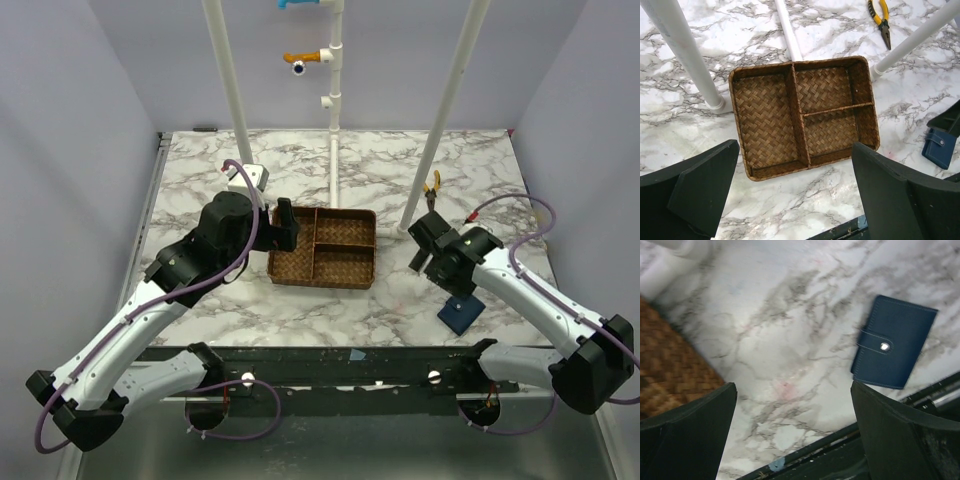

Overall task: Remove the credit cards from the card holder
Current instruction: Move the card holder to the corner of the board.

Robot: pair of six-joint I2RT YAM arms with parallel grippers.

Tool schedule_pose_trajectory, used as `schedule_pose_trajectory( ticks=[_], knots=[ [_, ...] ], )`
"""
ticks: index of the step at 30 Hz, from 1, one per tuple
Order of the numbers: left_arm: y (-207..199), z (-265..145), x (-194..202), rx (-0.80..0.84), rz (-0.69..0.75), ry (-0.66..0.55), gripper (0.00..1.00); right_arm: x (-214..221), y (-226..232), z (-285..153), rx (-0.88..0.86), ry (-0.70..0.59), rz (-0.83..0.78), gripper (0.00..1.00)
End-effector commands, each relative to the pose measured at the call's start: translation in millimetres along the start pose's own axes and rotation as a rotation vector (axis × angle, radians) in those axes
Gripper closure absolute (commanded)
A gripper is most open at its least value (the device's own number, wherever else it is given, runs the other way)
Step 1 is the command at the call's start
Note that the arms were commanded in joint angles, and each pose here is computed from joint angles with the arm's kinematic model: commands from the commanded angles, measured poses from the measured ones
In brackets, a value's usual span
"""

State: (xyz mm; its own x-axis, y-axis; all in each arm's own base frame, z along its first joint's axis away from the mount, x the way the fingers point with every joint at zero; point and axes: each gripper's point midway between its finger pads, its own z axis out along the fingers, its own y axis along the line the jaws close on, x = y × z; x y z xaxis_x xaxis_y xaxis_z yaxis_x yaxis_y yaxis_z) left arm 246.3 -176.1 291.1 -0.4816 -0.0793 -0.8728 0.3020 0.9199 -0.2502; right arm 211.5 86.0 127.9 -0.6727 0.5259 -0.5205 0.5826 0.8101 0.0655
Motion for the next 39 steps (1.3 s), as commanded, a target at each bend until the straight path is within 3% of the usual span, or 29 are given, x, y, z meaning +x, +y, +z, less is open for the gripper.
schedule_pose_trajectory(
  ticks=[1, 11, 14, 26, 39],
  knots=[
    [0.4, -6.0, -1.5, 0.018, 0.007, -0.004, 0.02, 16.6, -47.3, 3.2, 0.145, 0.039, 0.113, 0.0],
    [-1.4, -6.3, -2.8, 0.035, 0.002, -0.012, 0.02, 14.9, -94.8, 37.8, 0.286, 0.047, 0.241, 0.0],
    [-0.8, -5.9, -1.9, 0.033, 0.006, -0.01, 0.01, 0.3, -90.5, 44.8, 0.246, 0.036, 0.305, 0.0],
    [1.8, -7.0, 1.7, 0.034, 0.0, -0.004, 0.02, 15.3, -91.1, 94.6, 0.227, 0.137, 0.412, 0.0],
    [-4.9, 2.5, 15.4, 0.06, -0.033, 0.054, 0.02, 11.5, -63.9, 108.0, 0.081, 0.151, 0.344, 0.33]
  ],
)
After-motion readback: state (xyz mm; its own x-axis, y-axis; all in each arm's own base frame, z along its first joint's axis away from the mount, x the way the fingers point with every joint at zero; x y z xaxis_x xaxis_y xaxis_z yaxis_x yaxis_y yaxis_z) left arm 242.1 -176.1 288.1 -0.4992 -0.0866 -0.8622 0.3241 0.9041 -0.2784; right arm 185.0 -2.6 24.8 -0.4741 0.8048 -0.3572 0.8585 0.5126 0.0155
